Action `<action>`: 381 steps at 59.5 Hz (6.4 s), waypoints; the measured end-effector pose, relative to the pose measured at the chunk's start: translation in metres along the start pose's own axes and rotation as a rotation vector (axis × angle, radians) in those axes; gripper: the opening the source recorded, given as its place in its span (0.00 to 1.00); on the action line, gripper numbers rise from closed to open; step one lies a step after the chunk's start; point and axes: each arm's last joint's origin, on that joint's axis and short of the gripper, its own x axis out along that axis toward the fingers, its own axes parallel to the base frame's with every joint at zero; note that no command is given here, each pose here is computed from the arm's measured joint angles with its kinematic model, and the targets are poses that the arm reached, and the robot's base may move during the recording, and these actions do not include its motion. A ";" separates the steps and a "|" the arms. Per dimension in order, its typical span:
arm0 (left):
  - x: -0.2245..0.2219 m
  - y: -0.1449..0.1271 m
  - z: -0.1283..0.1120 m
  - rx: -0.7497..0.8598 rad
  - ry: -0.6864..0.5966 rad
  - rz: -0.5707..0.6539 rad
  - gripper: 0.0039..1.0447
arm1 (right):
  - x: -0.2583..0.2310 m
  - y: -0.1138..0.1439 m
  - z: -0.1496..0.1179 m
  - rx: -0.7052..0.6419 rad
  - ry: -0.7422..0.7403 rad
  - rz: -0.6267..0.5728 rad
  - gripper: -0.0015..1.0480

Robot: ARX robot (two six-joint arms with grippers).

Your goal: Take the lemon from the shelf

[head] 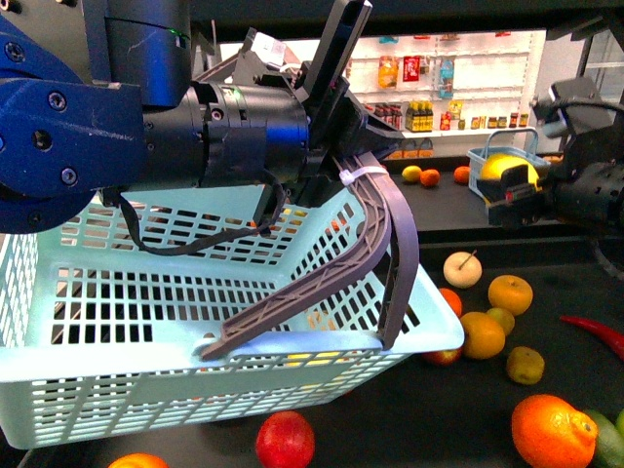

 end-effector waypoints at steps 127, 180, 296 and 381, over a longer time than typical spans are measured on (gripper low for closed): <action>0.000 0.000 0.000 -0.002 -0.001 0.001 0.06 | -0.319 0.086 0.009 0.137 0.037 -0.278 0.35; 0.000 0.000 0.000 -0.002 0.001 0.001 0.06 | -0.331 0.104 0.003 0.122 -0.006 -0.281 0.09; -0.297 0.116 0.134 -0.218 -1.224 0.012 0.06 | -0.331 0.104 0.003 0.122 -0.007 -0.279 0.93; -0.330 0.150 0.094 -0.267 -1.184 0.105 0.92 | -0.331 0.104 0.003 0.122 -0.007 -0.279 0.93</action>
